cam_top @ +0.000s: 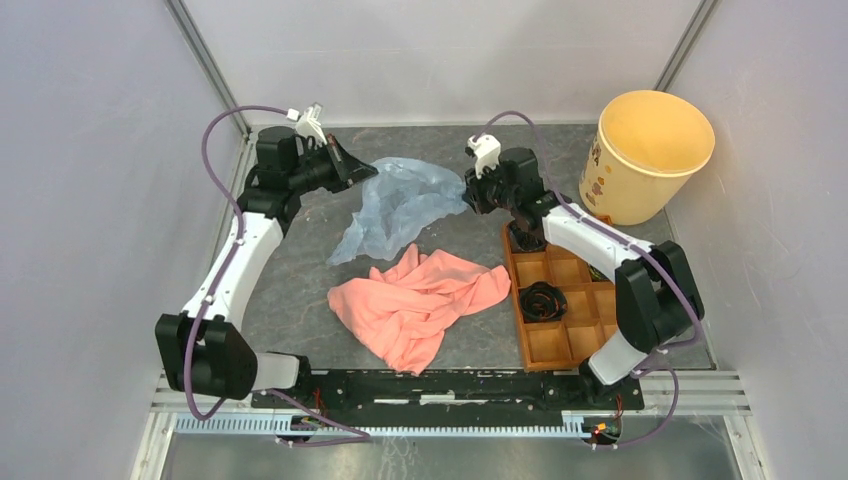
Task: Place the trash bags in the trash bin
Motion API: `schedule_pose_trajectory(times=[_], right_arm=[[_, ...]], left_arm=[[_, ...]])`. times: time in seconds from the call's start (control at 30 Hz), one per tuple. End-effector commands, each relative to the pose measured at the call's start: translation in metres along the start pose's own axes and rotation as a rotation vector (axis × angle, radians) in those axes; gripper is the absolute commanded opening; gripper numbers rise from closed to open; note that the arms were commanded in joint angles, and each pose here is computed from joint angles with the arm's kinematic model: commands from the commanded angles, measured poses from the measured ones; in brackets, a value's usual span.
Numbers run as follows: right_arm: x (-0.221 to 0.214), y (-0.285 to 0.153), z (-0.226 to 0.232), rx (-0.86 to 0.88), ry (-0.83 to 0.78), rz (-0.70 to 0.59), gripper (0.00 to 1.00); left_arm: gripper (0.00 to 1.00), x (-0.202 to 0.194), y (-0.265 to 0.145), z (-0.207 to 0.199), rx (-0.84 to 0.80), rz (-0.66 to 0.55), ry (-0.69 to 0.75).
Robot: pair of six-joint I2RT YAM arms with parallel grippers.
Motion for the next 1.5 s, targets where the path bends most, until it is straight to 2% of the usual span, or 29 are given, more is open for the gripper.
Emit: schedule_pose_trajectory(times=[0.0,0.1,0.27,0.37,0.47,0.53,0.67,0.87,1.0,1.1,1.2,1.27,1.3,1.4,1.47], right_arm=[[0.039,0.005,-0.011,-0.061,-0.002,-0.049,0.35],[0.039,-0.006,-0.008,-0.064,0.000,-0.031,0.51],[0.015,-0.033,-0.003,-0.096,-0.030,0.008,0.79],[0.007,-0.037,-0.004,-0.105,-0.100,0.015,0.90],[0.019,-0.028,0.002,-0.034,-0.116,-0.007,0.89],[0.028,-0.020,0.013,0.052,-0.067,-0.038,0.86],[0.035,-0.009,0.056,0.215,-0.019,-0.137,0.88],[0.032,0.016,0.058,0.137,-0.144,-0.209,0.91],[0.028,0.028,0.060,0.111,-0.124,-0.298,0.91],[0.023,0.032,0.070,0.001,-0.130,-0.363,0.92],[0.015,0.047,0.057,-0.163,-0.080,-0.331,0.91],[0.011,0.056,0.048,-0.240,-0.059,-0.307,0.87],[0.010,0.058,0.047,-0.245,-0.044,-0.308,0.82],[0.013,0.062,0.053,-0.162,-0.055,-0.282,0.52],[0.013,0.056,0.061,-0.051,-0.013,-0.204,0.36]], left_arm=[[0.02,-0.013,0.003,-0.015,-0.144,0.068,-0.082],[0.02,-0.011,0.004,-0.013,-0.119,0.064,-0.088],[0.02,-0.024,0.013,0.000,-0.105,0.115,-0.120],[0.02,-0.032,0.016,0.003,-0.121,0.153,-0.121],[0.02,-0.036,0.013,0.007,-0.106,0.177,-0.096],[0.02,-0.038,0.012,0.007,-0.095,0.186,-0.096],[0.02,-0.038,0.012,0.004,-0.113,0.200,-0.116],[0.02,-0.038,0.007,0.002,-0.106,0.196,-0.114],[0.02,-0.038,0.004,-0.005,-0.134,0.199,-0.131],[0.02,-0.033,-0.001,-0.013,-0.158,0.182,-0.128],[0.02,-0.027,-0.006,-0.019,-0.161,0.163,-0.122],[0.02,-0.025,-0.008,-0.022,-0.157,0.150,-0.118],[0.02,-0.023,-0.007,-0.021,-0.145,0.142,-0.121],[0.02,-0.021,-0.005,-0.016,-0.104,0.123,-0.129],[0.02,-0.021,-0.002,-0.009,-0.068,0.118,-0.125]])
Point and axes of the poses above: each gripper's point midway between its finger pads, its own y axis out along the fingers, its own z axis along the line the jaws close on, x = y × z, the point moved 5 cm from there along -y, back along the fingers
